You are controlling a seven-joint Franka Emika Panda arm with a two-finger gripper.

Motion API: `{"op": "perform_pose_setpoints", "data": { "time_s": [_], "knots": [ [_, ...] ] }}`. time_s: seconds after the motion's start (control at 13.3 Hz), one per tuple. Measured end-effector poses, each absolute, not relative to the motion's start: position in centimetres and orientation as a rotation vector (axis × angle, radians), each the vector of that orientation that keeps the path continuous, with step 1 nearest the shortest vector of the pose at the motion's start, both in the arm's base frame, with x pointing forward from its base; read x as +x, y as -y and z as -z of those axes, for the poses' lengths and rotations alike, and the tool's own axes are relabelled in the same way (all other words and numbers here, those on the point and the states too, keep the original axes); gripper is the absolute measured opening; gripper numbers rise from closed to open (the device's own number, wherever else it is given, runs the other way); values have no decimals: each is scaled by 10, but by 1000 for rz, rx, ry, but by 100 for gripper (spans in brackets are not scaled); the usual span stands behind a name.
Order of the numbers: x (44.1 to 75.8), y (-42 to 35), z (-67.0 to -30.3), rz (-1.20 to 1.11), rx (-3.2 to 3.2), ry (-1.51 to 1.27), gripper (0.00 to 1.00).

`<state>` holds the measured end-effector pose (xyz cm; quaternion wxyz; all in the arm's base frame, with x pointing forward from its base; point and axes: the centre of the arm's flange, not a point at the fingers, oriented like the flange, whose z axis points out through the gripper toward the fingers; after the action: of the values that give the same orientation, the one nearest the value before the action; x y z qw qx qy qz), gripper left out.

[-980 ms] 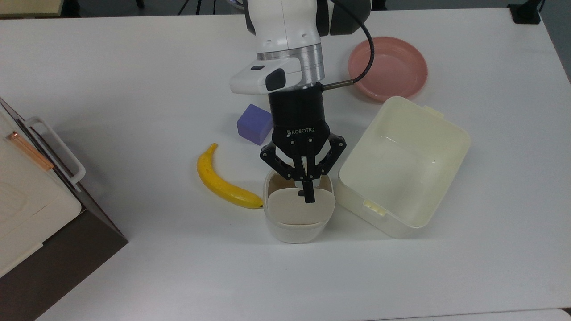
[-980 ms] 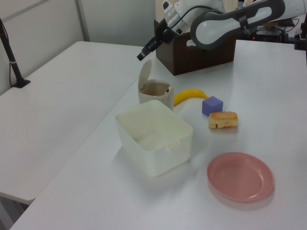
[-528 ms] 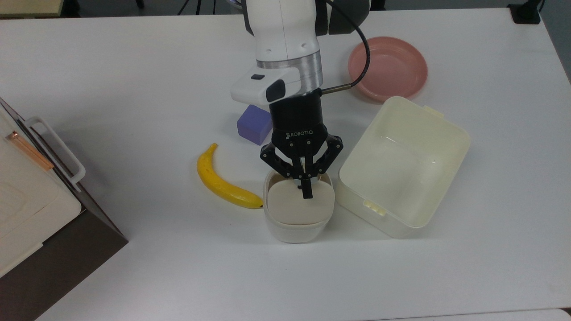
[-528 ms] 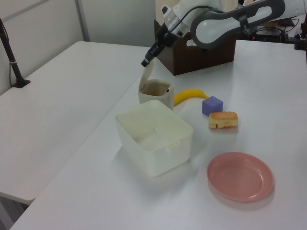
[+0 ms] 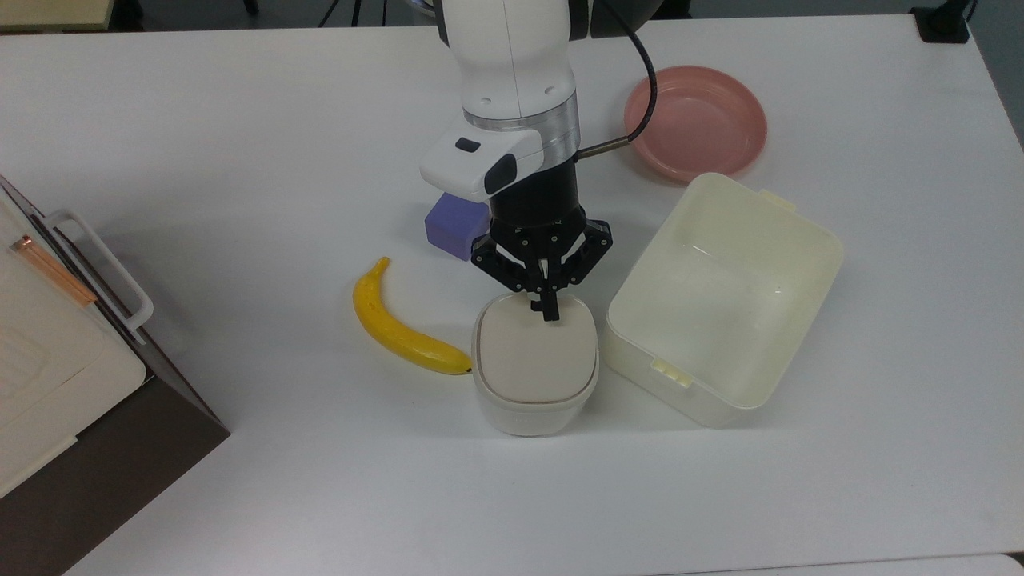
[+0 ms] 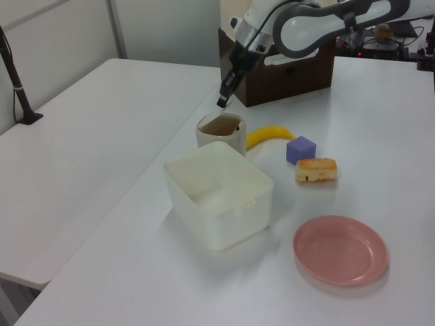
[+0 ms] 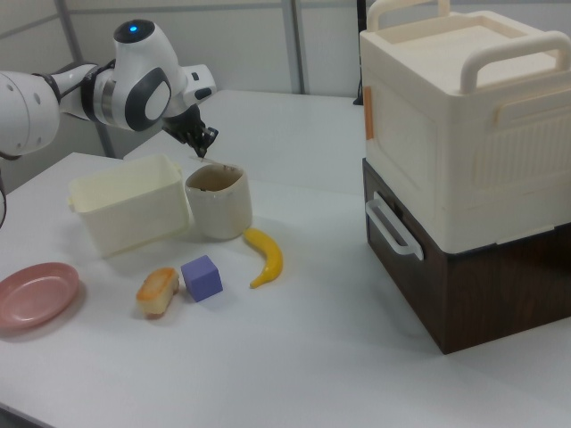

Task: Close the trash can
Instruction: 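Push the raised lid down with the gripper fingers until it shuts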

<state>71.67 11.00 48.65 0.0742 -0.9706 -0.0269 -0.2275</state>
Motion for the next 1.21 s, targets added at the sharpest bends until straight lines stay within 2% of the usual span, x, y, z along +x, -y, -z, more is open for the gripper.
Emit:
{"op": "perform_pose_setpoints", "data": {
  "time_s": [0.6, 1.21],
  "knots": [
    [711, -109, -437, 544, -2960, 84, 1],
    [711, -102, -443, 545, -2965, 72, 1]
  ]
}}
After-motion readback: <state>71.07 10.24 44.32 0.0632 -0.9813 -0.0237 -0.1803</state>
